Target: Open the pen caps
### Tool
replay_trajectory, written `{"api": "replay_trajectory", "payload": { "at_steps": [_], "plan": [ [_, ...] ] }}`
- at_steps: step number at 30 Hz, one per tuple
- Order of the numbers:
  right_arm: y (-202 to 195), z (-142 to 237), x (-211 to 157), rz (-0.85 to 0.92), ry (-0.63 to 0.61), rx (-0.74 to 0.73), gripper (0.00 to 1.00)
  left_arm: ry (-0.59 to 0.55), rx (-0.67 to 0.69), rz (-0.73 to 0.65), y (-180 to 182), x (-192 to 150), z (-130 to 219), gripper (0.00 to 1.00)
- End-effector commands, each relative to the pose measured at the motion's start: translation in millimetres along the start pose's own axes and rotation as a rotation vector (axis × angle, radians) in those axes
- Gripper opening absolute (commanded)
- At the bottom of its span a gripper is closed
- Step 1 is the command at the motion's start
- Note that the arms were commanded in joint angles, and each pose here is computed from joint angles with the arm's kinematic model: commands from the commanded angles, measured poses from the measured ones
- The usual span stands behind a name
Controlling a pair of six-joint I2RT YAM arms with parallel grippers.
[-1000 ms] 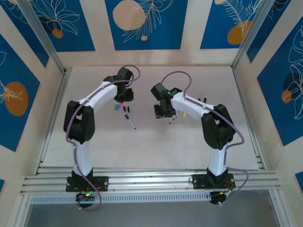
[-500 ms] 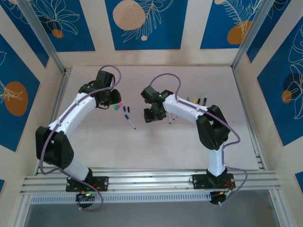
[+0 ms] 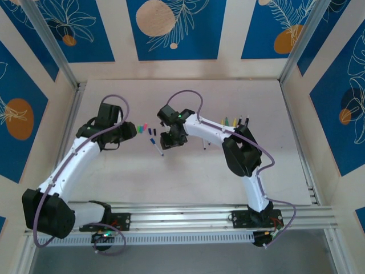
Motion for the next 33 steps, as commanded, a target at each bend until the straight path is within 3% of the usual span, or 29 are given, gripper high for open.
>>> {"api": "replay_trajectory", "payload": {
  "at_steps": [1,9,15,33],
  "plan": [
    [5.5,0.6,5.5,0.026,-0.014,-0.007,0.43,-0.011,-0.113,0.07,1.1,-6.1,-8.4,0.39],
    [19.5,-10.9,5.4,0.068,0.012,0.025,0.45,0.019,-0.21,0.167,9.6,-4.1,-28.4,0.41],
    [30.0,-20.7,10.3,0.09,0.034,0.014,0.39,0.025,-0.293,0.267,21.0,-6.4,-44.1,0.4],
    [40.5,-61.8,5.3,0.116,0.109,-0.119,0.31,0.059,-0.342,0.301,33.5,-3.9,-71.0,0.36]
  ]
}}
Point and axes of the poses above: each hand's point on the last joint's axis, 136 mm out from that joint toward the fingers, its own z axis back along the fingers, its own y axis along the line the jaws close on, x = y × z, the point moved 8 cm from there along z, back along the fingers, and after that the axes turned 6 degrees about -z, right-handed, at the moved point
